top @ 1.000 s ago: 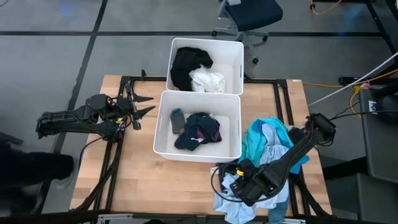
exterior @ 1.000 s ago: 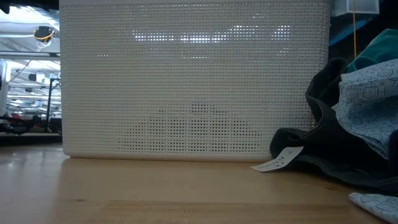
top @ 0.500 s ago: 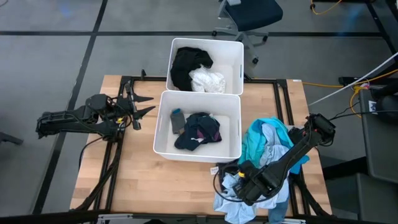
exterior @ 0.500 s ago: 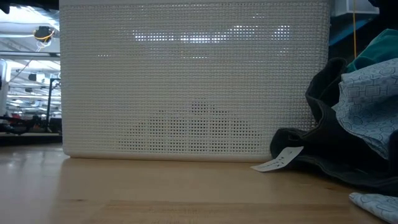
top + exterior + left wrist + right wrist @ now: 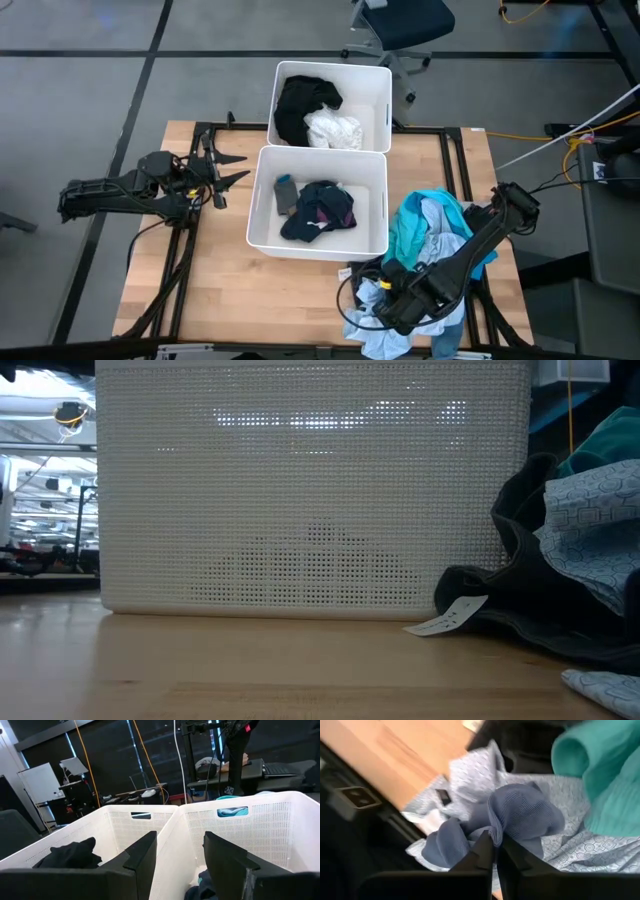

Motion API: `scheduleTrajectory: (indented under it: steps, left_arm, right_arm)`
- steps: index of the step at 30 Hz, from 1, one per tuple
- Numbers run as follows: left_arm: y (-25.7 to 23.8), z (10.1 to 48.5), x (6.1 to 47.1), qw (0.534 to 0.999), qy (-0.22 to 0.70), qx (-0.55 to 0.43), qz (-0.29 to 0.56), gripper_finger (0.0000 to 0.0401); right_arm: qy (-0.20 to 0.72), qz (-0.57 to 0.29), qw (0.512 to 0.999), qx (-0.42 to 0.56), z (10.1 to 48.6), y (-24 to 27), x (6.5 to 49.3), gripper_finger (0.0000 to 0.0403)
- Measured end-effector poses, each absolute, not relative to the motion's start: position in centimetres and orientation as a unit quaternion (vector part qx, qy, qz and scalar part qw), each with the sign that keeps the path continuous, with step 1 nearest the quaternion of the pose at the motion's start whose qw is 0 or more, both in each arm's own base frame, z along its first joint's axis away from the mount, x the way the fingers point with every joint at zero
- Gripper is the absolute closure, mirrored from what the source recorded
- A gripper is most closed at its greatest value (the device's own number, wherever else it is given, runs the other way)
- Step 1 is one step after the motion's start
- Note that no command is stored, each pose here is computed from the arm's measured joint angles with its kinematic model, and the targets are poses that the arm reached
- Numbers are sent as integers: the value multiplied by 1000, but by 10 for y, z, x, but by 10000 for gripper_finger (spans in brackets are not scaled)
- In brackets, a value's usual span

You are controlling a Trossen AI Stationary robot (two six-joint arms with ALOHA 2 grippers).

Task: Sort clothes
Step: Put the left blue sock into the bottom white bin

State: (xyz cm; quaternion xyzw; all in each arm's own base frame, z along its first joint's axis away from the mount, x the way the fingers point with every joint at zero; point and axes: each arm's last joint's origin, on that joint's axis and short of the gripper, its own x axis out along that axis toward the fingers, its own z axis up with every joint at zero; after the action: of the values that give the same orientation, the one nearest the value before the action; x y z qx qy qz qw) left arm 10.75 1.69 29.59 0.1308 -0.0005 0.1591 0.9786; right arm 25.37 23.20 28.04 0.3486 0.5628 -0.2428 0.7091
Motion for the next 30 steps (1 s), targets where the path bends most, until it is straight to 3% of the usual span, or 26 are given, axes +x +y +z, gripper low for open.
scheduleTrajectory:
  steps: [19,30]
  left_arm:
    - [17,296,107,979,-1,131,159,251]
    - [17,296,107,979,-1,131,159,251]
  right_arm:
    - [382,-168,861,291,370,231,268,387]
    - [319,-162,912,199,388,225,272,384]
